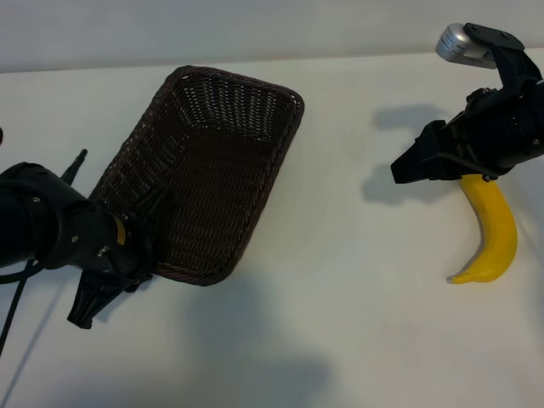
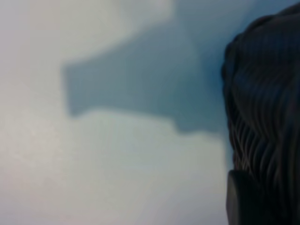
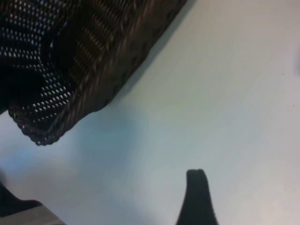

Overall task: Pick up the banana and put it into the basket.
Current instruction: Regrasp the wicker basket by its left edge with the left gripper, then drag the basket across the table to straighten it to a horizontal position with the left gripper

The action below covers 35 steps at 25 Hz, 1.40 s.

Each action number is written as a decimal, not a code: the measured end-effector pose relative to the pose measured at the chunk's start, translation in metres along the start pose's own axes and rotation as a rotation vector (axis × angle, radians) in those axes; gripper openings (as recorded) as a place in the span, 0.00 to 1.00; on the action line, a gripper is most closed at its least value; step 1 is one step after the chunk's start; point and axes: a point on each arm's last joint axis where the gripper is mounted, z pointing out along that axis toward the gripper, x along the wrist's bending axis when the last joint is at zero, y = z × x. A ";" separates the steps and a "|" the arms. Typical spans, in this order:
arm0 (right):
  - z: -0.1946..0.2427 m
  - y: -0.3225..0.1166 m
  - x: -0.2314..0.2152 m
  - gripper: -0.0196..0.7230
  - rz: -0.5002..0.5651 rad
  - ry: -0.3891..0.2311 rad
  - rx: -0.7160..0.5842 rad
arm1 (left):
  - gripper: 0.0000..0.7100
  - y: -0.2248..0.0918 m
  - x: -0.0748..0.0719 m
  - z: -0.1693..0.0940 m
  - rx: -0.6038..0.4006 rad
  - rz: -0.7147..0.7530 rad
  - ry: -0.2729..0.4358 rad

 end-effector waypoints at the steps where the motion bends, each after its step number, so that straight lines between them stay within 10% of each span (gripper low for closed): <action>1: 0.000 0.000 0.000 0.75 0.000 0.000 0.000 | 0.24 0.000 -0.001 0.000 0.001 0.000 -0.007; 18: 0.000 0.000 0.000 0.75 0.000 0.000 0.000 | 0.23 0.034 -0.010 -0.037 -0.060 0.135 -0.082; 35: 0.000 -0.001 -0.001 0.75 -0.012 -0.011 0.009 | 0.22 0.085 -0.042 -0.079 0.093 0.746 -0.163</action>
